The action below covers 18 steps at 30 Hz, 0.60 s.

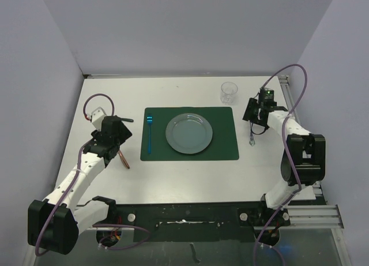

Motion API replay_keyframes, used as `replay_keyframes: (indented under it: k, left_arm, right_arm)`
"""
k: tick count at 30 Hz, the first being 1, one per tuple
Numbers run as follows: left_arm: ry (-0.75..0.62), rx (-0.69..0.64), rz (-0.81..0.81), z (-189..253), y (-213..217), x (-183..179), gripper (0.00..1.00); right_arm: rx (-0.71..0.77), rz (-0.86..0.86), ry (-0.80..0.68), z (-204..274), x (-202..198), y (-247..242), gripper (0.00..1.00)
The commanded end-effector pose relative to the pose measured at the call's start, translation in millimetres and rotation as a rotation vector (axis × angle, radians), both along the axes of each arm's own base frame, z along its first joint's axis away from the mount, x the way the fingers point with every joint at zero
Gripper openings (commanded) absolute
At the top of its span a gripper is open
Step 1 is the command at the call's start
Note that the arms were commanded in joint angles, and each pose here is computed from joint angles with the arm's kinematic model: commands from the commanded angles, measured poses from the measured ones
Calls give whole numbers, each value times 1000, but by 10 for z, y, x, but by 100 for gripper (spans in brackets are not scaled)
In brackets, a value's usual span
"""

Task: Set the dinner table for one person
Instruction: Pick up the spoon from the napkin.

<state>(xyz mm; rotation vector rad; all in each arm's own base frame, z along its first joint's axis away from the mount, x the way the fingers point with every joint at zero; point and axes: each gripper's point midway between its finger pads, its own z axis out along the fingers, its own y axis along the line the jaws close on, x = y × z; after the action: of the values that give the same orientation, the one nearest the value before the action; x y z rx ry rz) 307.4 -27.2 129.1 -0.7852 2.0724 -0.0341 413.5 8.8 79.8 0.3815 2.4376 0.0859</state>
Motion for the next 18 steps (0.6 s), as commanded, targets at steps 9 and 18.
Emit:
replay_keyframes:
  k: [9, 18]
  left_arm:
    - [-53, 0, -2, 134, -9, 76, 65]
    - [-51, -2, -5, 122, -20, 100, 65]
  right_arm:
    - [-67, -21, 25, -167, 65, -115, 53]
    - [-66, -17, 45, -251, 92, -110, 53]
